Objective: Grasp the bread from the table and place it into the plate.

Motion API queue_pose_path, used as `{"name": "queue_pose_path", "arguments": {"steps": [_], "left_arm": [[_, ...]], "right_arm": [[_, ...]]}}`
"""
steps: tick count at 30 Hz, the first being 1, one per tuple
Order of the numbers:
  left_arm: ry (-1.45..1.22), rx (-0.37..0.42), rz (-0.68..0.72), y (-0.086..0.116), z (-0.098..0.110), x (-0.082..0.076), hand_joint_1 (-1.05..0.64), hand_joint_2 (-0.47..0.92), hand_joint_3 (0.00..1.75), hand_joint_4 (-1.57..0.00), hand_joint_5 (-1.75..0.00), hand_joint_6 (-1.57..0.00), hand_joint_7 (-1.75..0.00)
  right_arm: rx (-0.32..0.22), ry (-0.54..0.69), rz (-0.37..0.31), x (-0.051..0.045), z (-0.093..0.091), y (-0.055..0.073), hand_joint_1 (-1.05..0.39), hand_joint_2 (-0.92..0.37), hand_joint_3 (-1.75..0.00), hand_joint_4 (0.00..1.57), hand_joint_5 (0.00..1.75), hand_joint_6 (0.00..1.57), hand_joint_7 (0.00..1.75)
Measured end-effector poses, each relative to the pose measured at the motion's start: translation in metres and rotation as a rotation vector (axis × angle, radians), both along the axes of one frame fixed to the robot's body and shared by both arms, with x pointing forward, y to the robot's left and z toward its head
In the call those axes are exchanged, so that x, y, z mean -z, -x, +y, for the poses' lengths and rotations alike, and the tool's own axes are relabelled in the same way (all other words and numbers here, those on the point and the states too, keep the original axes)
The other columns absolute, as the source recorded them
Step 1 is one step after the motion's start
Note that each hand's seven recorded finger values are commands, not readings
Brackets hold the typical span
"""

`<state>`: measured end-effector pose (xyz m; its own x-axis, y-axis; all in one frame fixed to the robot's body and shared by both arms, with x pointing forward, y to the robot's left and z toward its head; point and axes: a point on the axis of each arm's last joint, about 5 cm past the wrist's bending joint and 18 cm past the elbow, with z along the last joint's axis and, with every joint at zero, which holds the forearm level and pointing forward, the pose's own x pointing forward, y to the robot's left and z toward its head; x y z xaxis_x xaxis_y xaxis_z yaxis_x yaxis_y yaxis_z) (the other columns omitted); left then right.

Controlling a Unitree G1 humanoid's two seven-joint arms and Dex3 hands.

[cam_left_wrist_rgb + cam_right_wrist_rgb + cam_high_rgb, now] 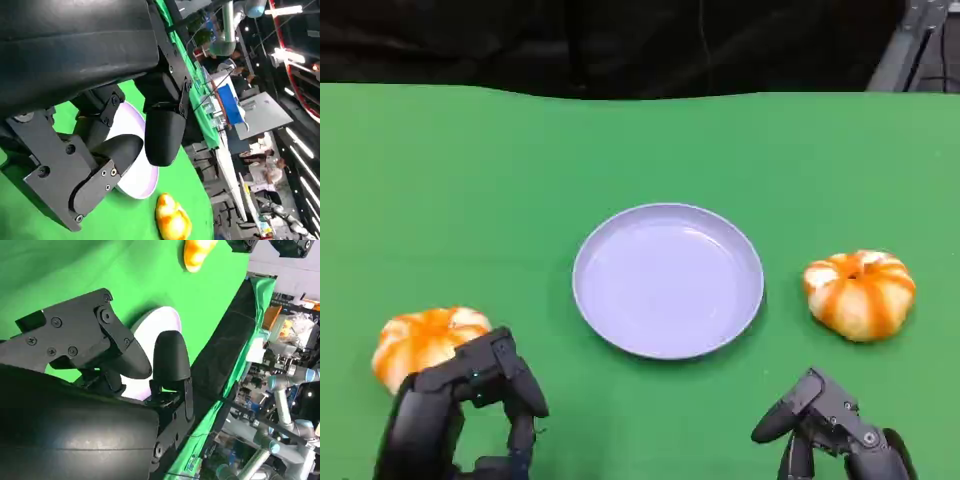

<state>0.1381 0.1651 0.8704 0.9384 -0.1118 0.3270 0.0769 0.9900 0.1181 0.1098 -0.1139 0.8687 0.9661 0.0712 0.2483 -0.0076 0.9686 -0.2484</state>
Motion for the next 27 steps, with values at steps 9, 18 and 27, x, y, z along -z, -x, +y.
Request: {"name": "queue_pose_path", "arguments": {"steps": [9, 18, 27], "left_arm": [[0.002, 0.000, 0.000, 0.000, 0.000, 0.000, -0.16, 0.20, 1.69, -0.89, -1.75, -0.82, -1.62], [-0.007, -0.011, -0.002, -0.001, 0.000, 0.000, -0.11, 0.40, 1.26, -0.71, -1.40, -0.77, -1.17], [-0.397, -0.136, 0.048, -0.005, 0.010, -0.005, -0.43, 0.85, 0.07, -0.28, -1.09, -0.47, -0.44]], "right_arm": [[0.003, 0.000, -0.005, 0.0000, 0.000, -0.001, -0.14, -0.72, -1.38, 0.77, 1.75, 0.43, 1.75], [0.001, 0.001, -0.010, 0.0004, 0.000, -0.002, -0.14, -0.71, -1.39, 0.78, 1.75, 0.43, 1.75], [0.005, -0.002, -0.009, 0.0003, 0.002, -0.002, -0.15, -0.71, -1.39, 0.79, 1.75, 0.43, 1.75]]}}
